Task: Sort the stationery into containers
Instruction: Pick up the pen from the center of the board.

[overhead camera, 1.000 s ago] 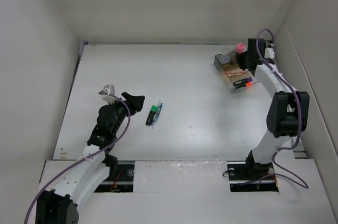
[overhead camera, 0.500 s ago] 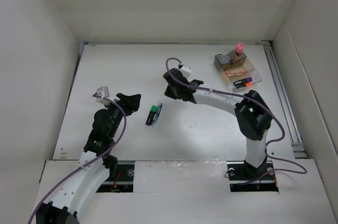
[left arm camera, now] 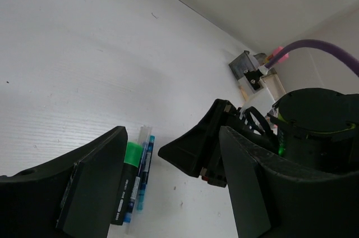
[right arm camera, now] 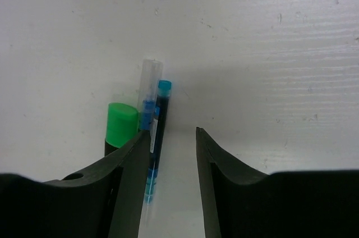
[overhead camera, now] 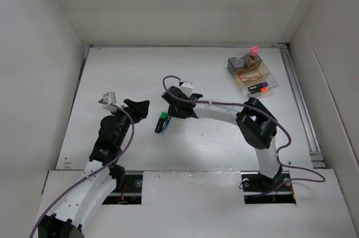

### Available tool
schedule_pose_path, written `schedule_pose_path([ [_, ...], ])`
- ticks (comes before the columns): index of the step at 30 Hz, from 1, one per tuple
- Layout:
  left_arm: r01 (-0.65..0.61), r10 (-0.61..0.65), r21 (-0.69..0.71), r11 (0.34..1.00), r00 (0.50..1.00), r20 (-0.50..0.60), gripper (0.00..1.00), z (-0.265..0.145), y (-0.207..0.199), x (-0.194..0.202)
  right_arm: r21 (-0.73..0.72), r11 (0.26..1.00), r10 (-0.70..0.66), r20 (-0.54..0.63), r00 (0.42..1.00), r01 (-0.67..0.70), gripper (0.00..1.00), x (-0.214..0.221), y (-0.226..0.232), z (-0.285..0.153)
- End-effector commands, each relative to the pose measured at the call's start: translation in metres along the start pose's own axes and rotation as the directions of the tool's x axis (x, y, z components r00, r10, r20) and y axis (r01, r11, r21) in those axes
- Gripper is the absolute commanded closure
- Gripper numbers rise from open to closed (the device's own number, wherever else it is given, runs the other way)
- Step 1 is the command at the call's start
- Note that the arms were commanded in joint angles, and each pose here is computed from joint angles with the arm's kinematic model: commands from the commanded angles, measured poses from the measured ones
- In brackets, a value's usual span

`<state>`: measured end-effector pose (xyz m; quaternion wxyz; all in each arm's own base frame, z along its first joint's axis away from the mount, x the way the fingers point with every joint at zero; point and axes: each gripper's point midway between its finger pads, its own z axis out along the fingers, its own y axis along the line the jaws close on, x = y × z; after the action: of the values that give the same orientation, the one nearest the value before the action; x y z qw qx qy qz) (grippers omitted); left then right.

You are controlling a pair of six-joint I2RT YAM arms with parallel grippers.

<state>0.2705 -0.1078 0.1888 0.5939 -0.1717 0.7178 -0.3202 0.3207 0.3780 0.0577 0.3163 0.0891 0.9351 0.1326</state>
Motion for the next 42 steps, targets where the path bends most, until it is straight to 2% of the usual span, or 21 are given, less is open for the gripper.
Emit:
schedule_pose_path([
  [1, 0.002, -0.003, 0.031, 1.0, 1.0, 0.024, 0.36, 0.001, -0.01, -0.009, -0.012, 1.0, -0.021, -0.012, 1.0, 0.021, 0.56, 0.007, 0.011, -0.002],
  [14, 0.002, -0.003, 0.048, 0.999, 1.0, 0.013, 0.36, 0.002, -0.014, -0.007, -0.048, 0.997, -0.065, -0.051, 0.997, 0.062, 0.57, 0.022, 0.025, 0.004],
  [27, 0.002, -0.003, 0.052, 0.999, 1.0, 0.017, 0.36, 0.0, -0.014, -0.008, 0.1, 0.992, -0.079, -0.01, 0.997, 0.08, 0.76, 0.022, -0.005, 0.018],
  [31, 0.003, -0.004, 0.059, 0.998, 1.0, 0.025, 0.36, 0.0, -0.016, -0.01, 0.15, 0.986, -0.072, 0.002, 0.997, 0.071, 0.92, 0.018, -0.023, 0.014],
  [33, 0.003, -0.004, 0.059, 0.998, 1.0, 0.025, 0.36, 0.0, -0.016, -0.01, 0.152, 0.987, -0.048, 0.016, 0.999, 0.045, 0.99, 0.009, -0.032, 0.012],
  [36, 0.002, -0.003, 0.046, 0.999, 1.0, 0.011, 0.36, 0.001, -0.013, -0.007, 0.141, 0.99, 0.01, 0.047, 0.999, -0.017, 1.0, -0.015, -0.045, 0.004],
  [40, 0.002, -0.002, 0.044, 0.999, 1.0, 0.008, 0.36, 0.002, -0.011, -0.004, 0.094, 0.986, 0.127, 0.129, 0.983, -0.139, 1.0, -0.081, -0.063, -0.014],
  [42, 0.002, -0.002, 0.051, 0.999, 1.0, 0.0, 0.36, 0.003, -0.013, -0.004, 0.049, 0.962, 0.254, 0.214, 0.943, -0.27, 1.0, -0.141, -0.088, -0.021],
])
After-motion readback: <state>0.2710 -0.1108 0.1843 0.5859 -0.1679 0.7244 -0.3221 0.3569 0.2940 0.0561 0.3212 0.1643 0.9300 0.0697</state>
